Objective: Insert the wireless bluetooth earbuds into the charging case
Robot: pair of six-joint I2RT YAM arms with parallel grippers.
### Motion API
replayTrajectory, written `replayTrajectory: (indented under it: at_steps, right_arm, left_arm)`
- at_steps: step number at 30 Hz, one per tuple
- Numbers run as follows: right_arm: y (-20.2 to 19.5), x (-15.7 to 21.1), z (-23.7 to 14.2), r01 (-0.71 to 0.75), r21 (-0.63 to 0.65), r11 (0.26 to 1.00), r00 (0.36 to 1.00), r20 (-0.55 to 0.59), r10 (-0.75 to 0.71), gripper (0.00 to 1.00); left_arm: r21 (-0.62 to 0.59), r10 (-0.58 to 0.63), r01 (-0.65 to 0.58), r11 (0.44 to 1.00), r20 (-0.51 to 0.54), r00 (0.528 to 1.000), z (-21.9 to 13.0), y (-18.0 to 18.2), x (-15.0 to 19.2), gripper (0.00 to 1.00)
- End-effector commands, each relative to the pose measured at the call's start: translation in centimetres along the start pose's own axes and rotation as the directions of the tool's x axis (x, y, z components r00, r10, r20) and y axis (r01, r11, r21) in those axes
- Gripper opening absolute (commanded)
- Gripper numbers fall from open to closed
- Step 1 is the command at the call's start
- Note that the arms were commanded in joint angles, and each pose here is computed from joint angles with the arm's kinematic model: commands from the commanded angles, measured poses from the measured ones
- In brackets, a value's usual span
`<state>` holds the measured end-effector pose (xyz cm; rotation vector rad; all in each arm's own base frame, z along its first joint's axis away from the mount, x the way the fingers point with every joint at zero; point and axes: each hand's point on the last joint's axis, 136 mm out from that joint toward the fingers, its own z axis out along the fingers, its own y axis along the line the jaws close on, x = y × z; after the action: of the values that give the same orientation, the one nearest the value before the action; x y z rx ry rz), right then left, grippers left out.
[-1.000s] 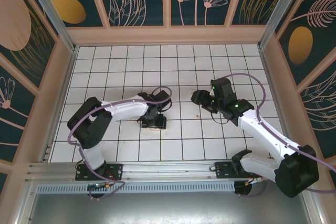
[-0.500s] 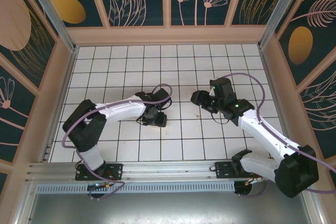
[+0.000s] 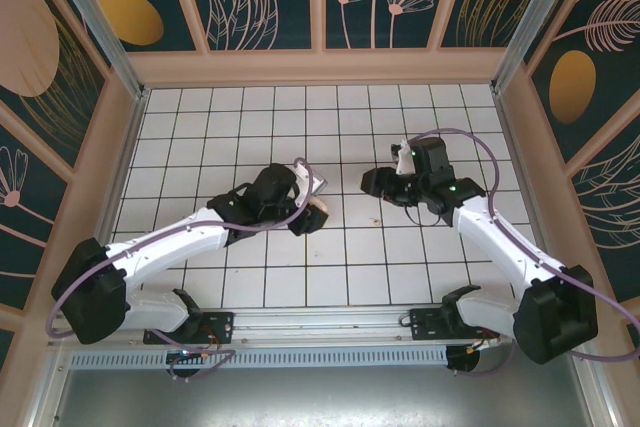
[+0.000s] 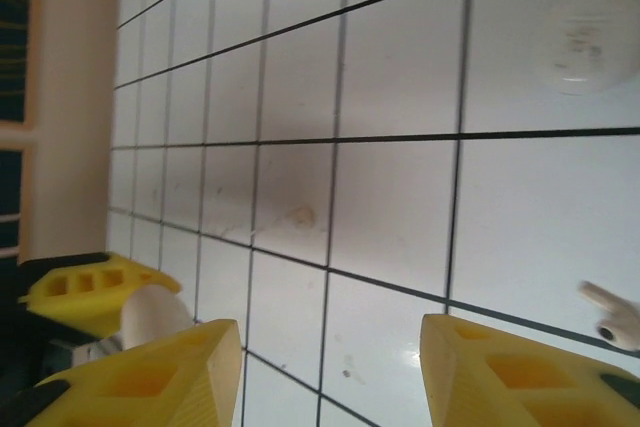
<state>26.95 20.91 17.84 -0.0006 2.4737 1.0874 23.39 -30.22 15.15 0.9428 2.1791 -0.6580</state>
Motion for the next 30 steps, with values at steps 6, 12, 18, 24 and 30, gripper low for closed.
replayTrajectory:
  at_steps: [6,12,18,24,30]
  right_arm:
    - [5.4,1.8,-1.0,0.178,-0.219,0.959,0.981,-0.031,-0.189,0.47]
    - [6.5,4.5,-0.4,0.186,-0.261,0.947,0.977,-0.055,-0.207,0.47]
    - [6.8,5.8,0.1,0.177,-0.274,0.945,0.977,-0.063,-0.202,0.46]
    - [7.3,6.2,0.4,0.185,-0.291,0.939,0.974,-0.072,-0.215,0.46]
    - [7.6,6.4,0.8,0.186,-0.304,0.934,0.972,-0.082,-0.22,0.45]
  left_arm:
    - [0.059,0.386,-0.396,0.916,0.138,0.912,-0.3,-2.0,-1.3,0.47]
    - [0.088,0.408,-0.429,0.899,0.185,0.894,-0.3,-2.8,-1.7,0.47]
    - [0.107,0.382,-0.409,0.906,0.209,0.9,-0.3,-3.2,-2.1,0.46]
    - [0.11,0.369,-0.401,0.909,0.233,0.9,-0.5,-3.5,-2.7,0.45]
    - [0.122,0.363,-0.398,0.909,0.233,0.902,-0.5,-3.6,-2.9,0.44]
